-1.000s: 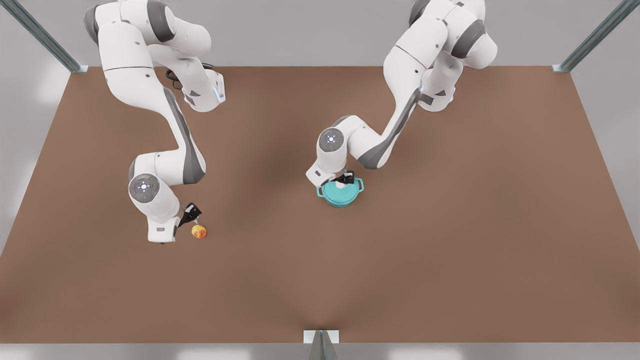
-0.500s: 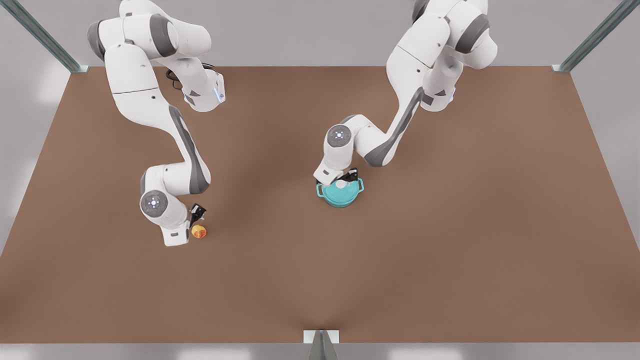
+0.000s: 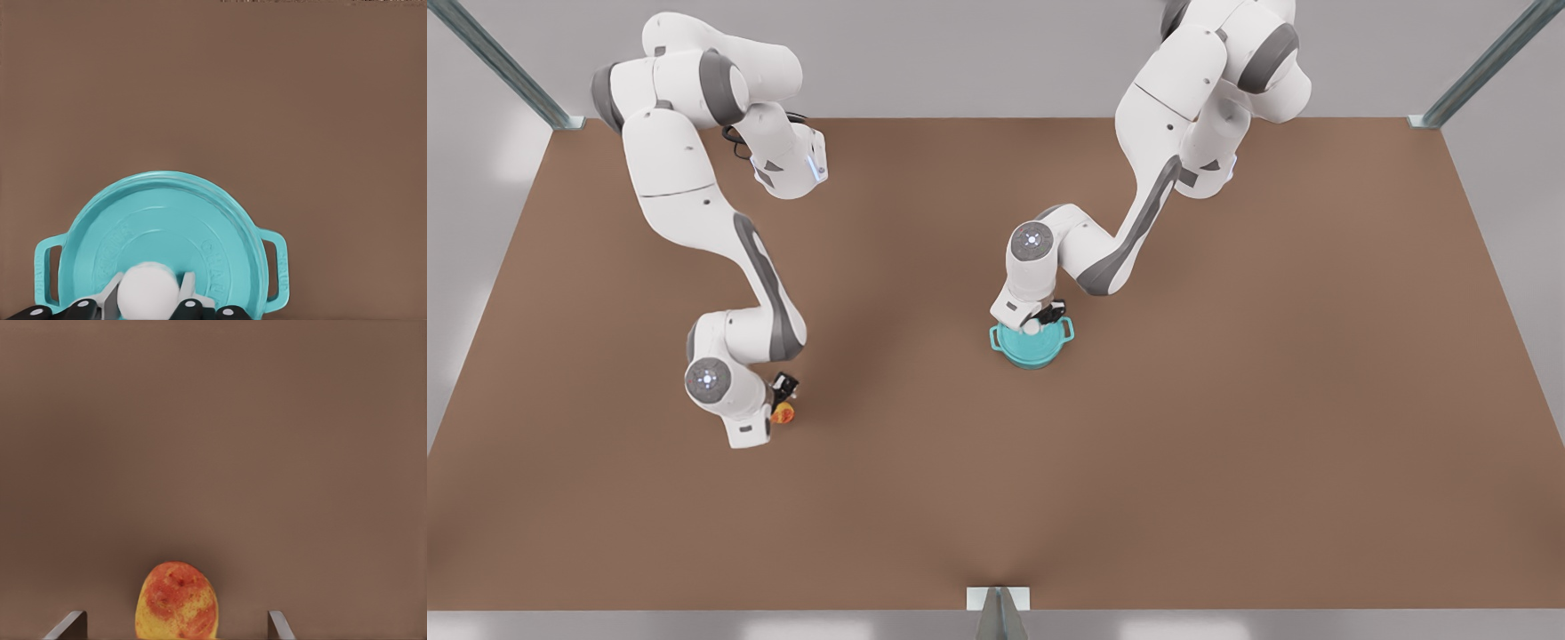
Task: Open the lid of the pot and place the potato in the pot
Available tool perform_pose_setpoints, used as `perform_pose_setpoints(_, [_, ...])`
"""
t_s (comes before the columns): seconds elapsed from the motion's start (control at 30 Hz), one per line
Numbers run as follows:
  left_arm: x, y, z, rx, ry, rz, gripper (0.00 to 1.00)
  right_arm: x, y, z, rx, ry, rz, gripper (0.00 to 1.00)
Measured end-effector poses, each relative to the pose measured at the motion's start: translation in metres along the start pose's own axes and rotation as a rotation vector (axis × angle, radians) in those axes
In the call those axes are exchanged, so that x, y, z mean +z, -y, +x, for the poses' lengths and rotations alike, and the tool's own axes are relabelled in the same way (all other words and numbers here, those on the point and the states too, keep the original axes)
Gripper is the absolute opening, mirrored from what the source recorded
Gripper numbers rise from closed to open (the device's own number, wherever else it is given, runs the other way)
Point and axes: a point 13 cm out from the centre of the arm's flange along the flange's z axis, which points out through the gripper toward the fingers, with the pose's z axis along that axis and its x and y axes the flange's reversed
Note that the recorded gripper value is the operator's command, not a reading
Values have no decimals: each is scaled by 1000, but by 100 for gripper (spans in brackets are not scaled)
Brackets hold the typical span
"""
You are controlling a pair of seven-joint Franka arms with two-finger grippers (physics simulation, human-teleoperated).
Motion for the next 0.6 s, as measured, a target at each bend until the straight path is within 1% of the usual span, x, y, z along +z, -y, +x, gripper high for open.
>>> perform_pose_setpoints(0.07, [-4,2,-4,-9,8,5,33,5,8,4,5,0,0,100])
perform_pose_setpoints(0.17, [-25,2,-41,-55,47,35,33,5,14,4,1,6,5,100])
perform_pose_setpoints(0.23, [-43,-17,-91,-120,78,62,33,8,9,3,-7,4,-5,100])
perform_pose_setpoints(0.3, [-40,-68,-155,-205,92,62,33,13,0,2,-10,3,-22,100])
perform_pose_setpoints(0.37, [-4,-140,-218,-287,80,35,33,18,-6,3,-11,1,-37,100])
perform_pose_setpoints(0.4, [15,-169,-238,-308,73,24,33,19,-8,3,-9,3,-43,100])
perform_pose_setpoints(0.47, [44,-202,-258,-304,59,8,34,20,-10,3,-7,5,-50,100])
perform_pose_setpoints(0.5, [54,-208,-261,-288,53,4,38,20,-10,3,-7,7,-52,100])
perform_pose_setpoints(0.53, [63,-212,-262,-268,49,1,63,20,-10,3,-7,7,-53,100])
perform_pose_setpoints(0.57, [68,-213,-263,-246,48,4,100,21,-10,4,-7,8,-55,100])
perform_pose_setpoints(0.6, [70,-214,-264,-225,49,8,100,21,-10,4,-7,8,-55,100])
